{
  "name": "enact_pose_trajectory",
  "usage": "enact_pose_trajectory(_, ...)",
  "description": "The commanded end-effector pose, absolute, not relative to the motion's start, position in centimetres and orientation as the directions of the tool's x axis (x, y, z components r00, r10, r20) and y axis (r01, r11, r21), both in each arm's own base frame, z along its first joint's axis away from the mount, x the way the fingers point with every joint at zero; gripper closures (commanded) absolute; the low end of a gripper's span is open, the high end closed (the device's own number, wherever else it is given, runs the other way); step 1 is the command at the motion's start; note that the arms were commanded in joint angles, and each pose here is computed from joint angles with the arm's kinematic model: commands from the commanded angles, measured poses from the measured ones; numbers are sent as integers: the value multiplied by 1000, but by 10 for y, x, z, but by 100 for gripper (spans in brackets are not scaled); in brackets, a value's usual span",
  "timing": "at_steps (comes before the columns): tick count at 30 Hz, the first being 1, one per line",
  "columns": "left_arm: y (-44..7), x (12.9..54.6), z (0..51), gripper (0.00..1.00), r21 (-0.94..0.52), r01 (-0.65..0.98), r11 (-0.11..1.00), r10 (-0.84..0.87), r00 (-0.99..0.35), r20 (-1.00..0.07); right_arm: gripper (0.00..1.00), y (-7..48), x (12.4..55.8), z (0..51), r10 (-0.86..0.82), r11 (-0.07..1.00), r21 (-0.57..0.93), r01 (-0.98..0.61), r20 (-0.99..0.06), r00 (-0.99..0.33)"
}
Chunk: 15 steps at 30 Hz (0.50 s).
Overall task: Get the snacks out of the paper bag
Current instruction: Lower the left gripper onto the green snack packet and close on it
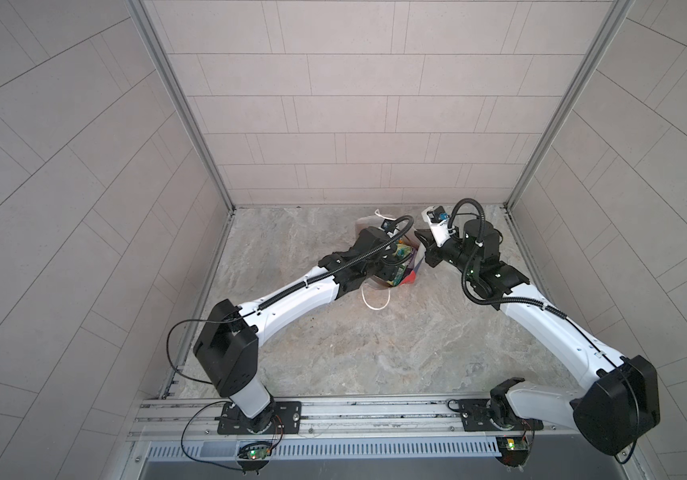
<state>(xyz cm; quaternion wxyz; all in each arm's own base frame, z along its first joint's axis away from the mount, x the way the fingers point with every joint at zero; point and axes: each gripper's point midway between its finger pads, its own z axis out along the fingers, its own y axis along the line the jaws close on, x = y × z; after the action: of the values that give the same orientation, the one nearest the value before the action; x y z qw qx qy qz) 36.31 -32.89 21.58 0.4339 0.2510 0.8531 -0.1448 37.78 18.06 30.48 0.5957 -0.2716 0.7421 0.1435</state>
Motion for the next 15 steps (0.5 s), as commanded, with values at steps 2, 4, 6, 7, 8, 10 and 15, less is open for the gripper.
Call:
enact_pose_trajectory(2, -340, 378, 225, 22, -5, 570, 821, 306, -448, -840, 100, 188, 368, 348, -171, 794, -135, -593, -985, -4)
enact_pose_trajectory(4, -341, 383, 222, 22, 19, 567, 824, 321, -438, -839, 100, 188, 368, 347, -172, 795, -134, -592, -985, -7)
enact_pose_trajectory(6, -342, 388, 217, 22, 36, 563, 826, 336, -439, -833, 100, 188, 368, 347, -171, 794, -135, -593, -985, -5)
enact_pose_trajectory(7, -343, 390, 214, 22, 42, 560, 827, 341, -441, -830, 100, 188, 368, 348, -169, 793, -134, -594, -986, -3)
enact_pose_trajectory(8, -343, 392, 211, 23, 46, 557, 829, 343, -442, -829, 100, 188, 368, 347, -170, 793, -134, -595, -985, -5)
enact_pose_trajectory(10, -343, 394, 204, 30, 51, 550, 834, 345, -446, -826, 100, 188, 368, 347, -170, 794, -133, -593, -985, -7)
enact_pose_trajectory(15, -343, 393, 200, 50, 45, 553, 832, 344, -450, -824, 100, 187, 368, 347, -172, 795, -136, -591, -985, -4)
